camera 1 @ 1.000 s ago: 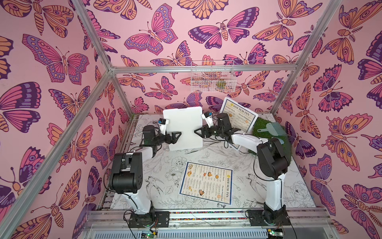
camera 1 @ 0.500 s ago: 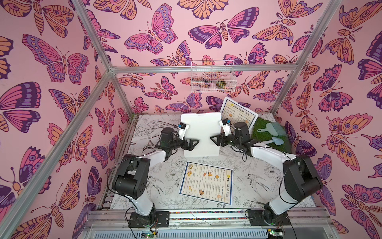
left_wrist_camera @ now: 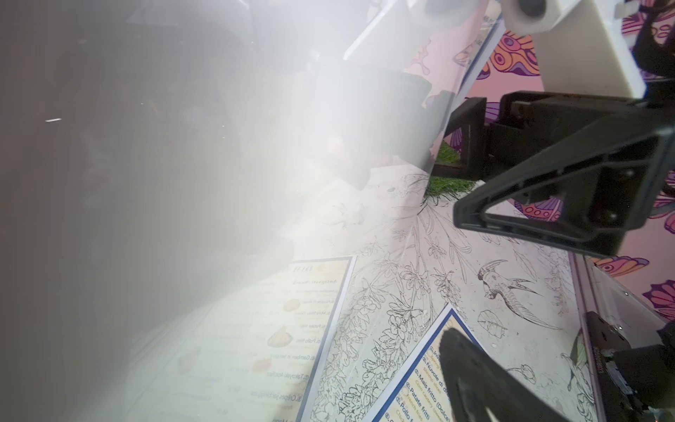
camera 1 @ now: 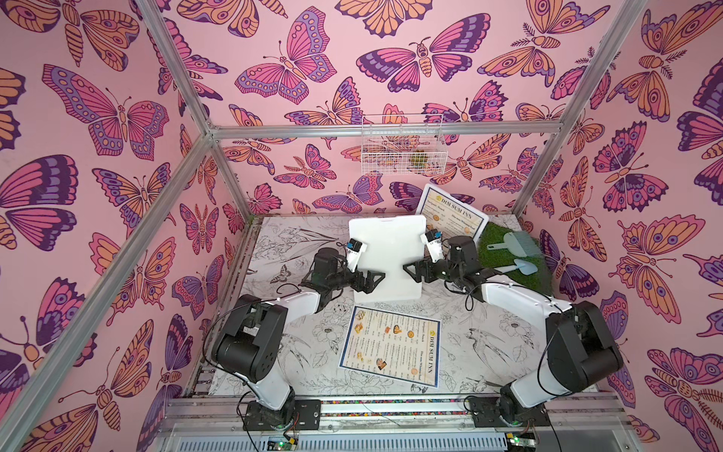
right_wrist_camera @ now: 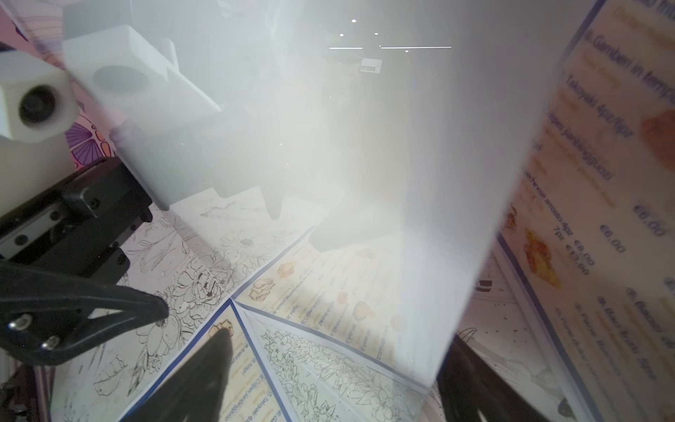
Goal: Insert the menus into the narrow rack
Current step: Move the narrow rack to the center of the board.
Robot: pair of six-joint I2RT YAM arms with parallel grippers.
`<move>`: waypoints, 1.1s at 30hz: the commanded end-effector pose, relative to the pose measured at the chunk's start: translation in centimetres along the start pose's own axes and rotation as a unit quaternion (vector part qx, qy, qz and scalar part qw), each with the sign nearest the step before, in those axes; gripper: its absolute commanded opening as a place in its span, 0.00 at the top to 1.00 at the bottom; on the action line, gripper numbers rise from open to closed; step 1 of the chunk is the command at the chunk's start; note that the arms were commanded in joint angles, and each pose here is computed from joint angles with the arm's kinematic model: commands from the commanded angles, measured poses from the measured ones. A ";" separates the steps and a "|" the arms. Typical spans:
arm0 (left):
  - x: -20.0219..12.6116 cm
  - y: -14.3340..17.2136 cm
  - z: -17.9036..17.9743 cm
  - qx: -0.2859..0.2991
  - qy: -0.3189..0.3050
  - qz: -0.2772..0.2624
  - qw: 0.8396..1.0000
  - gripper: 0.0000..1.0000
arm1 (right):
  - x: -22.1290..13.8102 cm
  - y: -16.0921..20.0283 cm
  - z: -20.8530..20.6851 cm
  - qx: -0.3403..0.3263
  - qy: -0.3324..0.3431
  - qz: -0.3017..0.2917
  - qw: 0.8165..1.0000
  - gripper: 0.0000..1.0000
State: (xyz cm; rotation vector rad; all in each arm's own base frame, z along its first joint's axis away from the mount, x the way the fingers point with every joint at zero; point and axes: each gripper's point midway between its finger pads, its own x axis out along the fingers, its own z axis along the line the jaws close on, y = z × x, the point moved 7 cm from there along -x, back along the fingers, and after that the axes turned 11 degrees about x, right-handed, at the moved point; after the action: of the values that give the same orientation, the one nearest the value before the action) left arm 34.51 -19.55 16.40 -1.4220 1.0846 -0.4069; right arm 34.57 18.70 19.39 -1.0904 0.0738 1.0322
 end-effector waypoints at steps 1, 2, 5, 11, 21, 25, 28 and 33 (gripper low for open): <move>-0.8 1.1 0.6 -0.025 -0.058 0.019 0.998 0.00 | -0.4 0.3 -0.2 0.006 0.017 0.004 1.000 0.01; -0.9 1.2 0.8 -0.027 -0.071 0.021 0.997 0.00 | -0.5 0.3 -0.2 0.006 0.020 0.003 1.000 0.01; -1.5 1.5 0.9 -0.029 -0.094 0.022 0.995 0.00 | -1.0 0.2 -0.3 0.008 0.027 -0.004 1.000 0.01; -3.5 1.4 0.1 -0.037 -0.120 0.007 0.992 0.00 | -2.9 0.5 0.1 0.010 0.032 -0.019 0.999 0.01; -6.2 3.3 -2.0 -0.119 -0.166 0.022 0.979 0.00 | -7.2 3.5 0.1 0.061 0.078 -0.008 0.995 0.01; -9.1 4.2 -3.3 -0.179 -0.268 0.074 0.944 0.00 | -9.1 5.4 -0.4 0.110 0.113 0.004 0.988 0.02; -11.4 5.5 -4.6 -0.214 -0.314 0.136 0.915 0.00 | -10.2 7.1 -1.3 0.152 0.156 0.011 0.976 0.05; -13.2 7.0 -7.0 -0.264 -0.276 0.198 0.903 0.01 | -11.7 9.2 -1.1 0.215 0.157 0.028 0.964 0.07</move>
State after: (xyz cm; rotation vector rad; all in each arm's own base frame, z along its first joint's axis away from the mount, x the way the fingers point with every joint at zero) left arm 22.78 -13.37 18.17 -1.6478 0.9014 0.3653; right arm 23.44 11.70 19.33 -0.9327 0.4351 0.8473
